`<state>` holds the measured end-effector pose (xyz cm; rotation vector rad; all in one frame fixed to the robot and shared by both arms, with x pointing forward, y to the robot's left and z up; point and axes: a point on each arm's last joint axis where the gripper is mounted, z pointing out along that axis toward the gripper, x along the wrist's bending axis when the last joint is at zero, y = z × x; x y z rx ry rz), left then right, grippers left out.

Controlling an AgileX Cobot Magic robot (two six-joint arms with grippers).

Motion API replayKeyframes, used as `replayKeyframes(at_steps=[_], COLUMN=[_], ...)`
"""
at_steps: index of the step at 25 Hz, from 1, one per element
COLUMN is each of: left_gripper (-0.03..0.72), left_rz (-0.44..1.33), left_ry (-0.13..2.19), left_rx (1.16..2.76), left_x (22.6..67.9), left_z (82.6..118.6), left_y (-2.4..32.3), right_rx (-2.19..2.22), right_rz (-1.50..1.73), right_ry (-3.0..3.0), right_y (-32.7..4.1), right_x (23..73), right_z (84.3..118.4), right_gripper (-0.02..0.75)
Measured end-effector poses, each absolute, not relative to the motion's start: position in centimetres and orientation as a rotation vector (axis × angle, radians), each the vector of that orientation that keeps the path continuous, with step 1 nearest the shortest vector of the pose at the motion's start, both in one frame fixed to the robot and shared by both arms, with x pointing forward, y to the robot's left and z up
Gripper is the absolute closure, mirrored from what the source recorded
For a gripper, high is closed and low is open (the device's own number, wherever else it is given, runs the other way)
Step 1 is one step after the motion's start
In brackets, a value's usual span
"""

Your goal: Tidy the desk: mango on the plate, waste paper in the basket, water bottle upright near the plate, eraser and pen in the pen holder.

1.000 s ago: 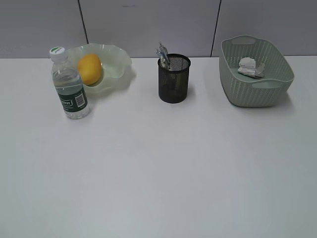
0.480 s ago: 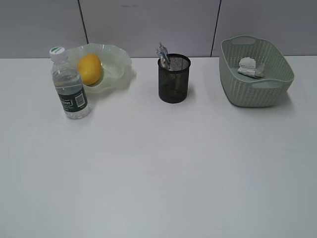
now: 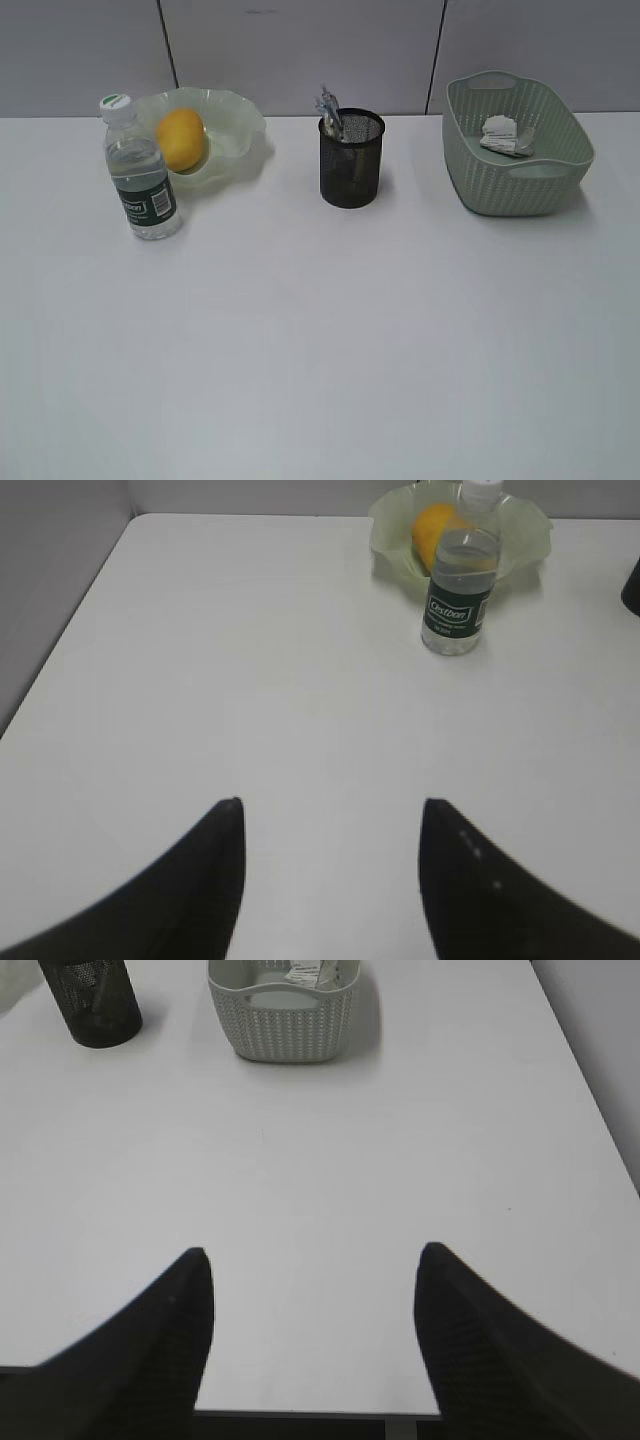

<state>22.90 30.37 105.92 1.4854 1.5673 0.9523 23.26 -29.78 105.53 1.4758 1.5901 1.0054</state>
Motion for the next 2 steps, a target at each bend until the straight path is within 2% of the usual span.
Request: replayKeyframes(at_steps=[2], left_gripper=[0.265], left_rz=[0.952], left_ry=[1.567], left_rx=[1.485], left_x=[22.9], left_z=[105.92], left_y=[30.37], right_rx=[1.476], right_rz=[1.005], right_ry=[1.59], right_y=[-29.78], right_x=[23.26], right_z=[105.53], right_gripper=[0.236])
